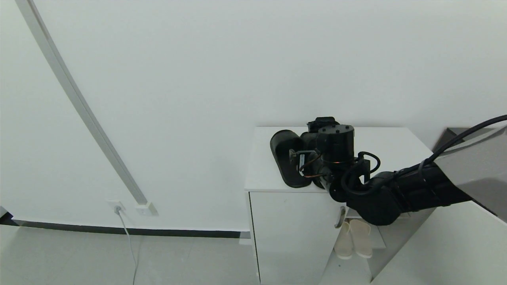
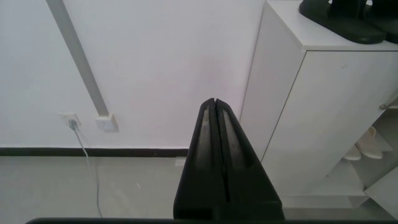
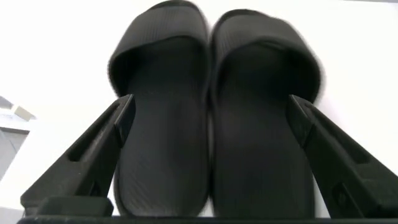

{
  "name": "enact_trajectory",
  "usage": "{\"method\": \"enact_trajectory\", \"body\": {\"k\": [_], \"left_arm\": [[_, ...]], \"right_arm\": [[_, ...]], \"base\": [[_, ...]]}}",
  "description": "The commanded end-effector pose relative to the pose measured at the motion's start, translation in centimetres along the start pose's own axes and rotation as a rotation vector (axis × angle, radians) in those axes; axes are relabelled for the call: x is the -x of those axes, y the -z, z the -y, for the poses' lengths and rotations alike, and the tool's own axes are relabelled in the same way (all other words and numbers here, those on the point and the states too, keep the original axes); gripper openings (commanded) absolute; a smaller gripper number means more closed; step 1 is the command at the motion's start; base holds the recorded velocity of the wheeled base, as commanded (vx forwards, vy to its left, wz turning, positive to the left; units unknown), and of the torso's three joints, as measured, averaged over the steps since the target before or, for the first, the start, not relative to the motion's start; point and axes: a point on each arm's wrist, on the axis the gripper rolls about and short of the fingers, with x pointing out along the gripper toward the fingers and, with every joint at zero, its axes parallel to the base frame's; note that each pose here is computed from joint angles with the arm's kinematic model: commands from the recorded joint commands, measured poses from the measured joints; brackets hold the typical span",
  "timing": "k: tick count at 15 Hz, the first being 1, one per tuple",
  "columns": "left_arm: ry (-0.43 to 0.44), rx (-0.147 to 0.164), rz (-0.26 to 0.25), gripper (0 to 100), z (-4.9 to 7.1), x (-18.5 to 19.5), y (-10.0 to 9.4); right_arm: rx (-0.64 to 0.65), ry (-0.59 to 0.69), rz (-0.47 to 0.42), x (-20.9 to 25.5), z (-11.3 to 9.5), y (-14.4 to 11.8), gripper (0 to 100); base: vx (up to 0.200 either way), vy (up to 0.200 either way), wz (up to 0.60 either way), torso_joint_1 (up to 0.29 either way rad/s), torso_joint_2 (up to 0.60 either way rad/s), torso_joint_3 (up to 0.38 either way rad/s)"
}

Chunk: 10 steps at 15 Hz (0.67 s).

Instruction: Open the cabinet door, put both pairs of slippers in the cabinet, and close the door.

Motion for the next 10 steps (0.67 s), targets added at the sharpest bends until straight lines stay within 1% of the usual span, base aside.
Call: {"method": "enact_trajectory", "body": {"k": [1, 4, 8, 10], "left_arm": [[-0.001, 0.001, 0.000, 0, 0.0, 0.0, 0.0], [0.001, 0.001, 0.000, 0, 0.0, 0.0, 0.0], [-0.001, 0.001, 0.000, 0, 0.0, 0.0, 0.0], [-0.001, 0.001, 0.000, 0, 0.0, 0.0, 0.0]], "right_arm": [[0.011, 0.011, -0.018, -1.3, -0.1, 1.2, 100], [0.015, 0.024, -0.025, -2.7, -0.1, 2.1, 100], [0.024, 0.039, -0.010, -5.1, -0.1, 2.7, 100], [0.022, 0.015, 0.003, -6.2, 0.0, 2.6, 100]], "base": [[0.000, 0.000, 0.00, 0.000, 0.00, 0.000], [0.000, 0.000, 0.00, 0.000, 0.00, 0.000], [0.000, 0.000, 0.00, 0.000, 0.00, 0.000], [0.000, 0.000, 0.00, 0.000, 0.00, 0.000]]}}
